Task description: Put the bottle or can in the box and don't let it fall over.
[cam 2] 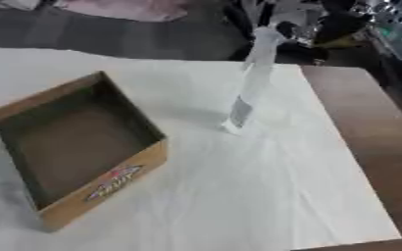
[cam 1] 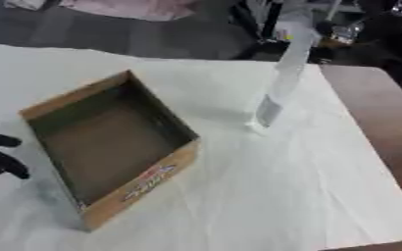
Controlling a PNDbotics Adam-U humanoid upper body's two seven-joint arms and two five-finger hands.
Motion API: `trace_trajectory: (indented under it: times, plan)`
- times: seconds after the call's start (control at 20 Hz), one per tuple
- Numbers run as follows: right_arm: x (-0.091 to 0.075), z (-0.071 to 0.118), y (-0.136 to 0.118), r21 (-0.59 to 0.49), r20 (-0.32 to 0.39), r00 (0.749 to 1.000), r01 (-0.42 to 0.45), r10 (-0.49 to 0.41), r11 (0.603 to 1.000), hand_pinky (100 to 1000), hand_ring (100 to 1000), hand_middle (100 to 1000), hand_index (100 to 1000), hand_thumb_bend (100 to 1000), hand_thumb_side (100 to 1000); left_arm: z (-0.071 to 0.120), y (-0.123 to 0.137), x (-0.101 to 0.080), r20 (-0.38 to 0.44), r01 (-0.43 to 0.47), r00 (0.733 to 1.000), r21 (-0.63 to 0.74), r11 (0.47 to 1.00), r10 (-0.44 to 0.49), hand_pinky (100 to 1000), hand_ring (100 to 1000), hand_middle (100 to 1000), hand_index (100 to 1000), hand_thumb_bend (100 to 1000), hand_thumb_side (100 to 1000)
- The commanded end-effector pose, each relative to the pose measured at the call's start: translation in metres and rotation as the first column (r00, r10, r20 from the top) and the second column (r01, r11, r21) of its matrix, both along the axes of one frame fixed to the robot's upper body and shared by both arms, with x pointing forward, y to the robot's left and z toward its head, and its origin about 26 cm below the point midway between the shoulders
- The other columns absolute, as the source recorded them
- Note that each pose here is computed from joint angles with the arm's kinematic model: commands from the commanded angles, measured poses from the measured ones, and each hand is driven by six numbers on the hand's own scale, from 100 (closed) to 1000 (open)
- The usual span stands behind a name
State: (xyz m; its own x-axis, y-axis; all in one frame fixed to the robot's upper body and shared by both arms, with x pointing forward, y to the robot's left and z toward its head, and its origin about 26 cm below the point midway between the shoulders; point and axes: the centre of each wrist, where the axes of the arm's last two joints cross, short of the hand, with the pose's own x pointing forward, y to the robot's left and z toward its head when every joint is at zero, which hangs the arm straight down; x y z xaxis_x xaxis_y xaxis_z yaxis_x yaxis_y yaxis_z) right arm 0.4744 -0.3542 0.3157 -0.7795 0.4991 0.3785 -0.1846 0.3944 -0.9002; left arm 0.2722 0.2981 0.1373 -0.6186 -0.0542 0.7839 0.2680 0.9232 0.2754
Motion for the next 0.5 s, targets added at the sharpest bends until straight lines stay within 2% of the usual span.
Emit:
trace_trajectory:
  times: [0.05, 0.5]
  plan:
    - [-0.010, 0.021, -0.005, -0.346, 0.078, 0.957, -0.238, 0.280, 0.908, 1000, 1000, 1000, 953, 323, 319, 0.007, 0.001, -0.001, 0.026, 0.004, 1.000, 0.019, 1.000, -0.004, 523, 525, 669, 903, 151, 781]
    - [-0.008, 0.013, 0.007, -0.342, 0.027, 0.958, -0.258, 0.284, 0.904, 1000, 1000, 1000, 954, 337, 320, 0.008, -0.001, 0.000, 0.028, 0.008, 1.000, 0.019, 1.000, -0.008, 523, 524, 670, 904, 153, 784]
